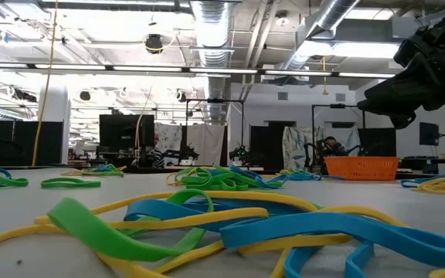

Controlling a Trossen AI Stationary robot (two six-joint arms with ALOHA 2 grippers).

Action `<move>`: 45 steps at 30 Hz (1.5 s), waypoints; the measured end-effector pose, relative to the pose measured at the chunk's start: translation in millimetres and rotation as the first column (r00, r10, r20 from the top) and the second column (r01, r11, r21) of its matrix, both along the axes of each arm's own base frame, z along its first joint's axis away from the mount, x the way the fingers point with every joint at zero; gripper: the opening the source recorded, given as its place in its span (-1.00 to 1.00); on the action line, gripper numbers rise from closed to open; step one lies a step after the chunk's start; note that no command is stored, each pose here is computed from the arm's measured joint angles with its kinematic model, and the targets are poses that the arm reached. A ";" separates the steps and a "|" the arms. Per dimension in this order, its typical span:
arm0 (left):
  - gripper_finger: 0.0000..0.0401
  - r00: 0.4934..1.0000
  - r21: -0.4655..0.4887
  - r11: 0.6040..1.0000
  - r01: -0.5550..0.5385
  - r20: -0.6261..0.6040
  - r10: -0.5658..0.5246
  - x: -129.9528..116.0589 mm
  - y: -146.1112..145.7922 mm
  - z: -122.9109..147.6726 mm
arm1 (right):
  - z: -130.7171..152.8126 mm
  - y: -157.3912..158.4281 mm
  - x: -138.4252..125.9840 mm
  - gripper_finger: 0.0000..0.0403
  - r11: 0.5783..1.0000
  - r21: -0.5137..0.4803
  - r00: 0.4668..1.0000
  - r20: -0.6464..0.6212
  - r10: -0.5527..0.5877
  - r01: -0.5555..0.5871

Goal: Sort rubber bands into baskets
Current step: Put the yellow rubber band into the yellow bin

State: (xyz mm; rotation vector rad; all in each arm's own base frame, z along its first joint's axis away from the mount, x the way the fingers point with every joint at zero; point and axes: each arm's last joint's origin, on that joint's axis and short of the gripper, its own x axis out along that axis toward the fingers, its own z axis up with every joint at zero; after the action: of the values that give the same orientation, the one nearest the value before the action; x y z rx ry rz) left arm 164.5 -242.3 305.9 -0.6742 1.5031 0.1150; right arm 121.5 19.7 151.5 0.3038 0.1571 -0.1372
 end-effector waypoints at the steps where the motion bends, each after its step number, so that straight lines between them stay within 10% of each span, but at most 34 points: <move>1: -1.00 1.000 0.002 1.000 0.010 -0.012 -0.010 1.5 -2.7 -3.6 | 0.0 0.0 0.0 -0.11 1.000 0.000 1.000 0.000 0.000 0.000; 18: -0.28 0.974 0.185 0.978 0.096 -0.218 -0.055 6.4 -7.4 -40.5 | 0.2 0.0 0.0 -0.11 1.000 0.001 1.000 0.002 0.001 -0.001; 26: -0.16 0.965 0.447 0.882 0.152 -0.261 -0.033 10.5 26.7 -38.8 | 0.2 0.0 0.0 -0.11 1.000 0.001 1.000 0.002 0.001 -0.001; 38: -0.24 0.917 0.405 0.877 0.260 -0.389 -0.092 34.5 85.3 -100.0 | 0.1 0.0 0.0 -0.11 1.000 -0.002 1.000 0.000 0.001 -0.001; 45: -0.25 0.968 0.351 0.934 0.065 -0.250 0.026 7.0 124.6 -115.8 | -0.4 0.0 -0.1 -0.11 1.000 -0.018 1.000 -0.006 0.005 -0.005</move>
State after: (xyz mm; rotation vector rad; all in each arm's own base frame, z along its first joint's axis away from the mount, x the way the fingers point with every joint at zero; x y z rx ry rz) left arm 171.4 -117.6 190.0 -0.3585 1.6751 0.4628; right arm 121.5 19.7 151.1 0.2854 0.1622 -0.1346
